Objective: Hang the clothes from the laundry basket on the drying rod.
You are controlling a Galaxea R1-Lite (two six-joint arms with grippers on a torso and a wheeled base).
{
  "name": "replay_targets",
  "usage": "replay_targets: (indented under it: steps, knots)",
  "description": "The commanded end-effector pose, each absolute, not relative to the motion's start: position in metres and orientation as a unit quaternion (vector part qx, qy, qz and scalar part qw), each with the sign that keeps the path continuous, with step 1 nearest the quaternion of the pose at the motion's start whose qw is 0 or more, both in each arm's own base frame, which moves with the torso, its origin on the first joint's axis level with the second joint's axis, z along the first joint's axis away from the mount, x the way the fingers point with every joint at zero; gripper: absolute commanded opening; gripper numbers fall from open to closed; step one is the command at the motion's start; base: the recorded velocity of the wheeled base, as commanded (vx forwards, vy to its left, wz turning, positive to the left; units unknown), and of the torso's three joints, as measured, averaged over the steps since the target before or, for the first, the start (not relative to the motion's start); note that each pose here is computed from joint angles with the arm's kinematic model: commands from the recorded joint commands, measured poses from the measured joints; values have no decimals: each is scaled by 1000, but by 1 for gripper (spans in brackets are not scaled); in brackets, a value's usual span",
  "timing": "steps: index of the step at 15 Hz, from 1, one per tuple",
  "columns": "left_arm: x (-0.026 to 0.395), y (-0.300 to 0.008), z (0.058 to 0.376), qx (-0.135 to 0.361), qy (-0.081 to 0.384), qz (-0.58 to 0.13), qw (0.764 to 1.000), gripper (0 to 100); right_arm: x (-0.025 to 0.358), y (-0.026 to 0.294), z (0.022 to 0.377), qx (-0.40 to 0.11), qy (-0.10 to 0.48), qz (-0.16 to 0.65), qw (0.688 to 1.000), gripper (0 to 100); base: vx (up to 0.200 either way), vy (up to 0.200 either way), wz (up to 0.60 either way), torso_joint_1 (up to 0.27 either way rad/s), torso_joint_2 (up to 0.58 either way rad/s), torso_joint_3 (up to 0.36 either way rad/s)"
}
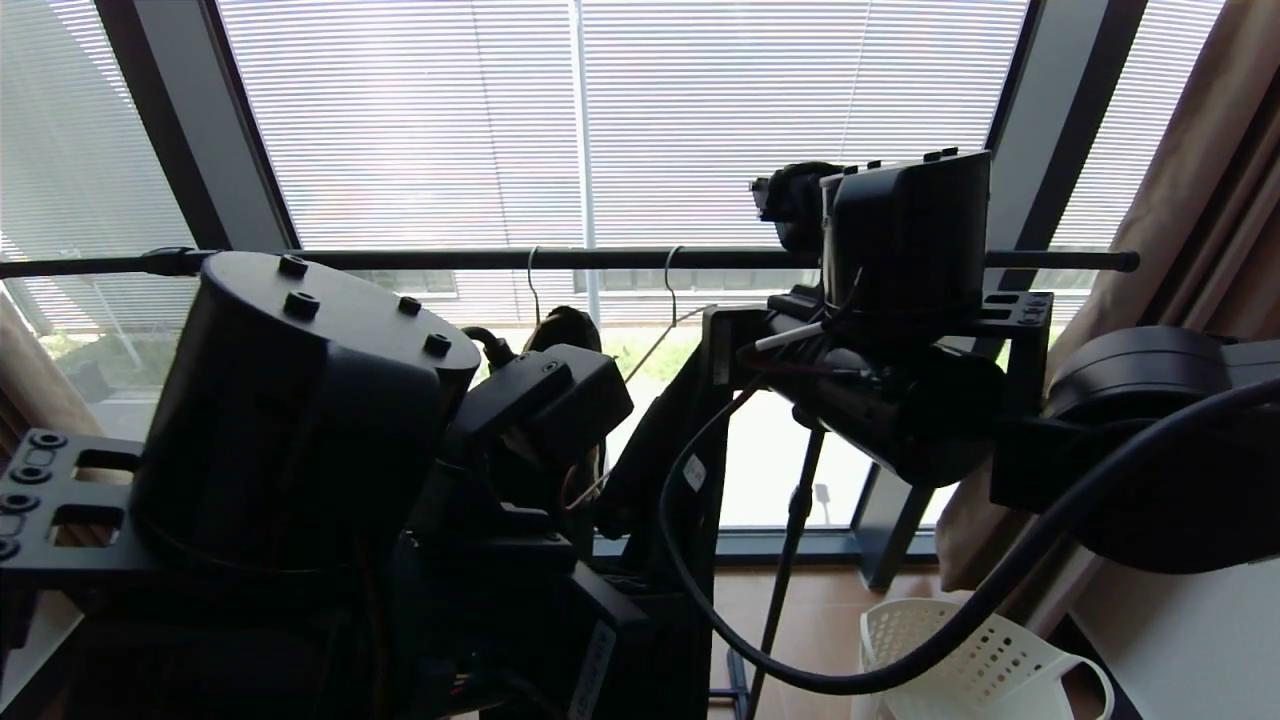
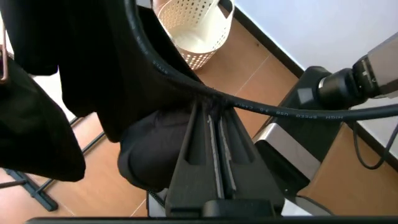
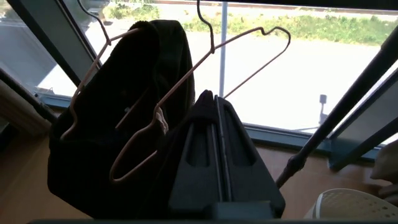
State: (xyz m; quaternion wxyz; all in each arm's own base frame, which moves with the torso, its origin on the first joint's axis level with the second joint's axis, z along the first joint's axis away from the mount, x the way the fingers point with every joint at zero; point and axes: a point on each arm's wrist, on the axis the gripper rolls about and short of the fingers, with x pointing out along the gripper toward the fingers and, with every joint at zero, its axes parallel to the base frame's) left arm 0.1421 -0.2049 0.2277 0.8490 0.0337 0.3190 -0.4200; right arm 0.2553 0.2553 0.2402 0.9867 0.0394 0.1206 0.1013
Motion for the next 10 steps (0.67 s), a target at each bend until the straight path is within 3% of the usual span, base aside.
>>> replay_targets:
  steps: [1, 5, 10]
  knots:
    - [144, -187, 226, 29, 319, -398, 860, 0, 248, 222, 260, 57, 103, 79, 990, 0, 0, 0, 0, 0, 0, 0]
    - [175, -169, 228, 10, 315, -336, 887, 0, 213, 175, 261, 54, 107, 73, 990, 0, 0, 0, 0, 0, 0, 0]
    - [225, -192, 244, -4, 289, -315, 904, 0, 160, 149, 233, 23, 138, 104, 985, 0, 0, 0, 0, 0, 0, 0]
